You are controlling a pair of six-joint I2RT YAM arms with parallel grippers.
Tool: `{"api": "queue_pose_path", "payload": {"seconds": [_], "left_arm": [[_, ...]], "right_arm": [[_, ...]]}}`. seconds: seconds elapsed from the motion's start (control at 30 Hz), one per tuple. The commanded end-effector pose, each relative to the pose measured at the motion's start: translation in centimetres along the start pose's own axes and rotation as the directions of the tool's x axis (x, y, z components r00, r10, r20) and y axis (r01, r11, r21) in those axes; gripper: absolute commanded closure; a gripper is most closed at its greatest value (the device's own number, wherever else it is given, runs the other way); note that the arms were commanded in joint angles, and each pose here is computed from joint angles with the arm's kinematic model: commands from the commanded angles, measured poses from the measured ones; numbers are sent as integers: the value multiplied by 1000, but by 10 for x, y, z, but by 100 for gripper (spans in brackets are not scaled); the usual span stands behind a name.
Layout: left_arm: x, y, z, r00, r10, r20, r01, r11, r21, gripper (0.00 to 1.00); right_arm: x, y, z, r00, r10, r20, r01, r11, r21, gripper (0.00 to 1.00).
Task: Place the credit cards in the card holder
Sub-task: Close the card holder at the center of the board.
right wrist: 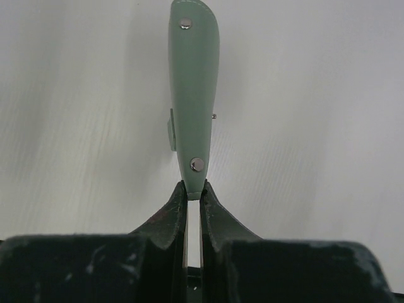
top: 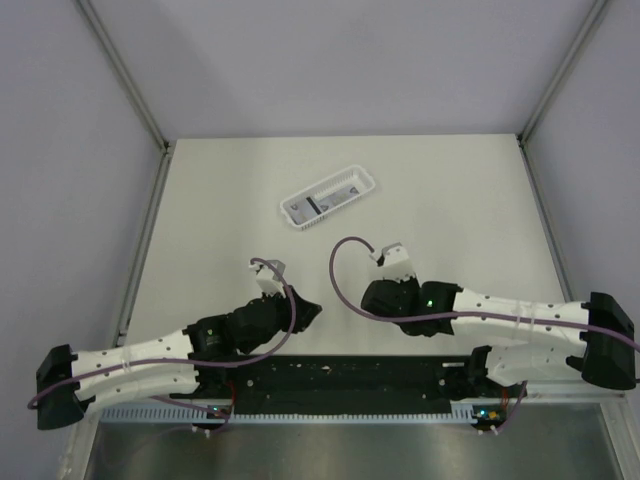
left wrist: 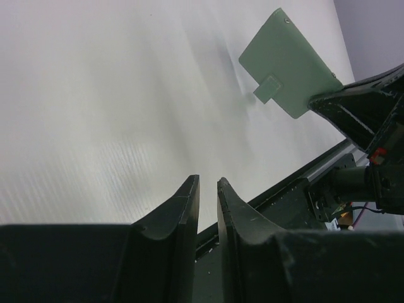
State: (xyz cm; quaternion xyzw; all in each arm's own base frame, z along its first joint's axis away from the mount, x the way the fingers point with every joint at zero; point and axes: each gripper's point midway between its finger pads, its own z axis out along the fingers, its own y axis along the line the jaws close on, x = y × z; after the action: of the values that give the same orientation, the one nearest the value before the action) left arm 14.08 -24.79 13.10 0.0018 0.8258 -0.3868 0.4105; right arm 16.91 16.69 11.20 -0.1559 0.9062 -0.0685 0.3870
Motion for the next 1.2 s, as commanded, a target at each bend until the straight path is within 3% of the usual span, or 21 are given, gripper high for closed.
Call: {"api": "queue_pose_path", "payload": {"seconds": [0.0,0.3,0.5,0.6,0.9,1.17], "left_arm": [[-2,0,1,1000,-10,16,10,1000,-5,77],[3,1,3,1000,-19,1,19,1000,-5,78],[5,5,3,1000,-29,1,29,1000,-7,78],[5,5,3,1000,-31,2,31,999,-8,78],[8,6,4,999,-40,0,40,999,-3,78],[12,10,5,999,-40,-7,40,999,-12,78]], "right_arm": [[-8,32,-1,998,20,61,-13,992,-123,100],[11,61,4,1000,9,22,-3,965,-263,100],[17,66,6,1000,-3,5,4,960,-281,97],[19,69,5,1000,-4,1,5,956,-294,91],[17,98,-8,1000,3,8,1,885,-466,58],[4,116,-35,996,69,63,-13,766,-642,49]]}}
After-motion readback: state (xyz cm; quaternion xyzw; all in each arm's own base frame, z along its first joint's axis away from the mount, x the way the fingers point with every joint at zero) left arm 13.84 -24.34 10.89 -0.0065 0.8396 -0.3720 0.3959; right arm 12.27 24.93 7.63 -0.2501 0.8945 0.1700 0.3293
